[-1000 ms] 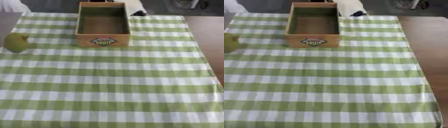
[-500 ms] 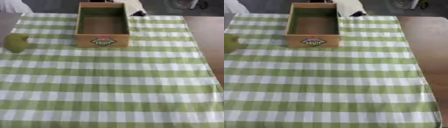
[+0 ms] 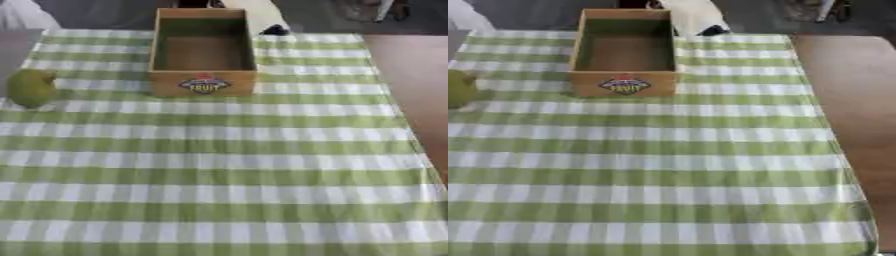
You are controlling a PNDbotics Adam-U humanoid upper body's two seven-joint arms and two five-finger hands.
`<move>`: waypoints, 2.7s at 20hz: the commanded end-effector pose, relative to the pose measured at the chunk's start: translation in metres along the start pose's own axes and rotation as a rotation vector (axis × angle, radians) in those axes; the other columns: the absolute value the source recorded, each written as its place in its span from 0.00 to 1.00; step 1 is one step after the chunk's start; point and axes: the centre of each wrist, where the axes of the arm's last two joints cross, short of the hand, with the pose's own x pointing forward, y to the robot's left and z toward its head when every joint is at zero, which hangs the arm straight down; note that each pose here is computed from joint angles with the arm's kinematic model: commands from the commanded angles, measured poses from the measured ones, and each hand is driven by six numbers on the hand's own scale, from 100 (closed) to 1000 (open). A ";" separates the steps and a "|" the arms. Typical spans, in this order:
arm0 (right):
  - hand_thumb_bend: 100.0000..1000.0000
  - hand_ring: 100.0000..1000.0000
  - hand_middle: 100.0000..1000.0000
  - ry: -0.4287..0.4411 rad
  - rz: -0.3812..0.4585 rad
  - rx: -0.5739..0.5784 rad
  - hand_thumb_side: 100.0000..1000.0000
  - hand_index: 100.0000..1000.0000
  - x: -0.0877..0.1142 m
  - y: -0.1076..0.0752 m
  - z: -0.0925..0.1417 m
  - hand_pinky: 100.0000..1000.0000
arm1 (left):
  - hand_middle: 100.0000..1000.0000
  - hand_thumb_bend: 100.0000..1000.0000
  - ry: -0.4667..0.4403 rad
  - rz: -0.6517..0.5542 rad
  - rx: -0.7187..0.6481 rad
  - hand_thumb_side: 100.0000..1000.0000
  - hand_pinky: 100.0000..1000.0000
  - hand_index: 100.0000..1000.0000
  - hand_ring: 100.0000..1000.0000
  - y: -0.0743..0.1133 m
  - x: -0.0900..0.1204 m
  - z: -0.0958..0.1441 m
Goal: Pick up objects on the table and place them in the box.
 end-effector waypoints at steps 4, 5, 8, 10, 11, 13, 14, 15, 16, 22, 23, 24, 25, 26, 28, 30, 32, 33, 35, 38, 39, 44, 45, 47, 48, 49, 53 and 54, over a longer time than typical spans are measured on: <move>0.00 0.72 0.59 -0.019 0.005 0.014 0.53 0.78 0.003 -0.003 -0.004 0.91 | 0.88 0.43 0.045 -0.109 -0.154 0.37 0.94 0.96 0.94 0.010 -0.010 -0.012; 0.00 0.72 0.59 -0.019 0.005 0.014 0.53 0.78 0.003 -0.003 -0.004 0.91 | 0.88 0.46 0.050 -0.123 -0.176 0.34 0.95 0.96 0.94 0.011 -0.010 -0.014; 0.00 0.72 0.59 -0.018 0.005 0.015 0.53 0.78 0.003 -0.003 -0.004 0.91 | 0.88 0.52 0.080 -0.187 -0.245 0.25 0.97 0.94 0.96 0.010 -0.013 -0.018; 0.00 0.72 0.59 -0.016 0.004 0.015 0.53 0.78 0.003 -0.003 -0.004 0.91 | 0.88 0.55 0.102 -0.228 -0.294 0.12 0.97 0.94 0.96 0.007 -0.017 -0.020; 0.00 0.72 0.59 -0.016 0.004 0.015 0.53 0.78 0.003 -0.003 -0.004 0.91 | 0.88 0.55 0.114 -0.249 -0.314 0.06 0.97 0.94 0.96 0.005 -0.018 -0.021; 0.00 0.72 0.59 -0.016 0.003 0.014 0.53 0.78 0.003 -0.003 -0.004 0.91 | 0.88 0.56 0.140 -0.280 -0.352 0.00 0.97 0.94 0.96 -0.001 -0.022 -0.022; 0.00 0.72 0.59 -0.016 0.003 0.014 0.53 0.78 0.003 -0.003 -0.004 0.91 | 0.88 0.56 0.152 -0.285 -0.374 0.00 0.97 0.93 0.96 -0.005 -0.024 -0.023; 0.00 0.72 0.59 -0.016 0.003 0.013 0.52 0.78 0.003 -0.003 -0.004 0.91 | 0.88 0.57 0.165 -0.290 -0.394 0.00 0.97 0.93 0.96 -0.008 -0.026 -0.024; 0.00 0.72 0.59 -0.016 0.002 0.013 0.53 0.78 0.002 -0.003 -0.004 0.91 | 0.87 0.59 0.177 -0.293 -0.412 0.00 0.97 0.94 0.96 -0.011 -0.028 -0.024; 0.00 0.72 0.59 -0.016 -0.001 0.013 0.53 0.79 0.002 -0.003 -0.004 0.91 | 0.86 0.60 0.218 -0.335 -0.459 0.00 0.97 0.95 0.96 -0.026 -0.032 -0.031; 0.00 0.72 0.59 -0.016 -0.002 0.013 0.53 0.79 0.002 -0.003 -0.004 0.91 | 0.85 0.60 0.227 -0.336 -0.456 0.00 0.97 0.95 0.96 -0.027 -0.032 -0.033; 0.00 0.72 0.59 -0.016 -0.003 0.012 0.53 0.79 0.002 -0.003 -0.004 0.91 | 0.85 0.59 0.236 -0.335 -0.450 0.00 0.96 0.95 0.95 -0.029 -0.033 -0.035; 0.00 0.72 0.59 -0.017 -0.004 0.012 0.53 0.79 0.002 -0.003 -0.004 0.91 | 0.85 0.59 0.242 -0.331 -0.446 0.00 0.96 0.95 0.95 -0.031 -0.033 -0.037; 0.00 0.72 0.59 -0.017 -0.004 0.011 0.53 0.79 0.002 -0.003 -0.004 0.91 | 0.86 0.57 0.246 -0.326 -0.444 0.00 0.96 0.95 0.95 -0.033 -0.033 -0.038; 0.00 0.72 0.59 -0.018 -0.005 0.010 0.53 0.79 0.002 -0.004 -0.005 0.91 | 0.86 0.57 0.257 -0.312 -0.445 0.00 0.95 0.95 0.95 -0.037 -0.033 -0.041; 0.00 0.72 0.59 -0.020 -0.007 0.010 0.53 0.79 0.002 -0.004 -0.005 0.91 | 0.86 0.56 0.272 -0.303 -0.446 0.00 0.95 0.95 0.95 -0.041 -0.034 -0.044; 0.00 0.72 0.59 -0.022 -0.007 0.009 0.53 0.79 0.002 -0.004 -0.006 0.92 | 0.86 0.57 0.285 -0.296 -0.444 0.00 0.95 0.95 0.95 -0.043 -0.034 -0.047; 0.00 0.72 0.59 -0.023 -0.008 0.008 0.53 0.79 0.002 -0.004 -0.007 0.92 | 0.86 0.57 0.292 -0.297 -0.444 0.00 0.95 0.95 0.95 -0.044 -0.034 -0.048; 0.00 0.72 0.59 -0.024 -0.008 0.008 0.53 0.79 0.002 -0.004 -0.007 0.92 | 0.86 0.57 0.302 -0.300 -0.443 0.00 0.96 0.95 0.95 -0.046 -0.035 -0.049; 0.00 0.72 0.59 -0.026 -0.008 0.008 0.53 0.79 0.002 -0.005 -0.008 0.92 | 0.86 0.56 0.309 -0.297 -0.437 0.00 0.95 0.96 0.95 -0.047 -0.036 -0.050; 0.00 0.72 0.59 -0.026 -0.009 0.007 0.53 0.79 0.001 -0.005 -0.008 0.92 | 0.86 0.55 0.309 -0.293 -0.433 0.00 0.95 0.96 0.95 -0.047 -0.036 -0.050; 0.00 0.72 0.59 -0.028 -0.013 0.008 0.53 0.79 0.001 -0.005 -0.009 0.92 | 0.86 0.56 0.314 -0.285 -0.431 0.00 0.95 0.96 0.95 -0.048 -0.036 -0.051; 0.00 0.72 0.59 -0.029 -0.013 0.008 0.53 0.79 0.001 -0.005 -0.009 0.92 | 0.86 0.57 0.322 -0.288 -0.437 0.00 0.96 0.96 0.95 -0.048 -0.036 -0.051; 0.00 0.72 0.59 -0.029 -0.014 0.008 0.53 0.79 0.001 -0.005 -0.009 0.92 | 0.86 0.59 0.339 -0.299 -0.449 0.00 0.96 0.95 0.95 -0.049 -0.037 -0.050; 0.00 0.72 0.59 -0.029 -0.014 0.009 0.53 0.79 0.001 -0.005 -0.009 0.92 | 0.84 0.61 0.351 -0.308 -0.459 0.00 0.95 0.94 0.94 -0.050 -0.039 -0.050; 0.00 0.72 0.59 -0.029 -0.015 0.009 0.53 0.79 0.001 -0.005 -0.009 0.92 | 0.83 0.62 0.367 -0.320 -0.474 0.00 0.95 0.94 0.93 -0.051 -0.040 -0.049; 0.00 0.72 0.59 -0.029 -0.018 0.012 0.53 0.79 0.001 -0.004 -0.009 0.92 | 0.74 0.65 0.435 -0.360 -0.542 0.00 0.88 0.89 0.86 -0.053 -0.045 -0.046; 0.00 0.72 0.59 -0.029 -0.019 0.012 0.53 0.79 0.001 -0.004 -0.009 0.92 | 0.73 0.67 0.454 -0.378 -0.562 0.00 0.88 0.88 0.86 -0.054 -0.045 -0.046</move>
